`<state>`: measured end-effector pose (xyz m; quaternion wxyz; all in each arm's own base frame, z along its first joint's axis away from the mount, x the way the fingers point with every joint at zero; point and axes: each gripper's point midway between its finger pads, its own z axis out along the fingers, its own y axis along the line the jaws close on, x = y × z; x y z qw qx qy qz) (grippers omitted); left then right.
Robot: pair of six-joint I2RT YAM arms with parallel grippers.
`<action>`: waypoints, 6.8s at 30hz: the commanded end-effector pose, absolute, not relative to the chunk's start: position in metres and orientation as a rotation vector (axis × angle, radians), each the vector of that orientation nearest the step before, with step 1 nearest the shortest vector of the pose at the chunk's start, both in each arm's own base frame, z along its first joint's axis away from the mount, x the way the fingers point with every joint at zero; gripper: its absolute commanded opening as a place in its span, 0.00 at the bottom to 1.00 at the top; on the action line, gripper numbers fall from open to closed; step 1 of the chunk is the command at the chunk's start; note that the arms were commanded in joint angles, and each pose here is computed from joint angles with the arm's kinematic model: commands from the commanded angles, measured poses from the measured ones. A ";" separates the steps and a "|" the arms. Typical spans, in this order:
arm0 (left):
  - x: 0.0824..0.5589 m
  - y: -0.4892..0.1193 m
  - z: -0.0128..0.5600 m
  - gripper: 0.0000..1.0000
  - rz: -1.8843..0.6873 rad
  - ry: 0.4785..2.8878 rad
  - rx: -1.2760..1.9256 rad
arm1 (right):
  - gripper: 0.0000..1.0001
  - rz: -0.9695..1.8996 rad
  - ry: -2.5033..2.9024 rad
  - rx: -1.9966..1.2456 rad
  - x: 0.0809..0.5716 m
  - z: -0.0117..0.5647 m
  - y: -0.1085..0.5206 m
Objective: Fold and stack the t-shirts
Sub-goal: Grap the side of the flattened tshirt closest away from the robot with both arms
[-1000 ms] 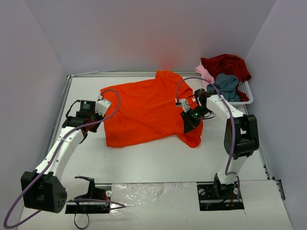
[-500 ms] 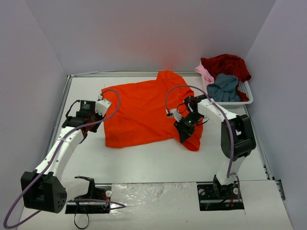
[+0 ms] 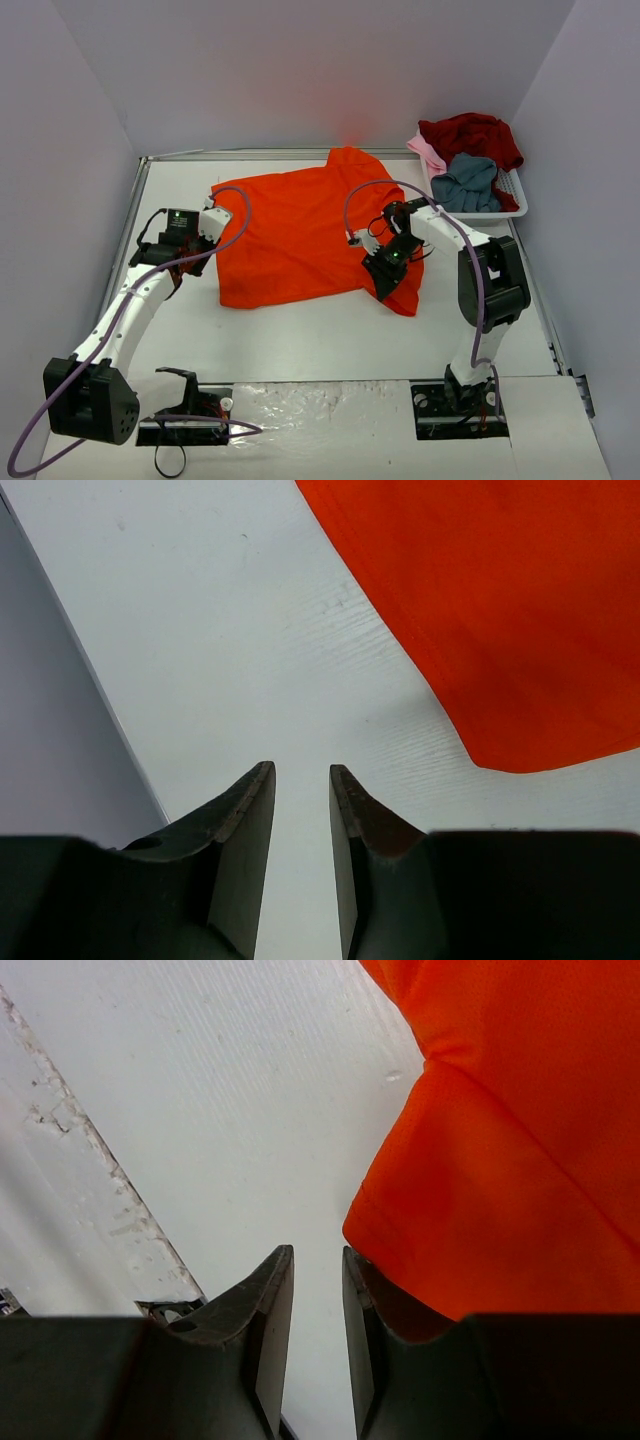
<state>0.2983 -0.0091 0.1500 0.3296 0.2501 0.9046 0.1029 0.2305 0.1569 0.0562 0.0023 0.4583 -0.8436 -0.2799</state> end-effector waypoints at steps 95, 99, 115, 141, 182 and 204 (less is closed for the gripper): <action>0.292 -0.005 0.172 0.27 0.269 2.316 0.600 | 0.34 -0.492 -2.575 1.484 0.217 0.022 0.160; 0.293 -0.005 0.171 0.27 0.269 2.321 0.603 | 0.34 -0.474 -2.556 1.504 0.212 0.022 0.160; 0.294 -0.004 0.173 0.27 0.273 2.329 0.594 | 0.35 -0.290 -2.389 1.550 0.166 0.029 0.114; 0.262 -0.046 0.143 0.15 0.010 2.359 0.904 | 0.27 -0.402 -2.720 1.556 0.218 0.100 0.108; 0.243 -0.088 0.054 0.38 0.247 2.281 1.423 | 0.33 -0.297 -3.076 1.143 0.282 0.060 0.076; 0.247 -0.074 0.026 0.32 0.364 2.355 1.441 | 0.34 -0.259 -3.077 1.121 0.280 0.056 0.072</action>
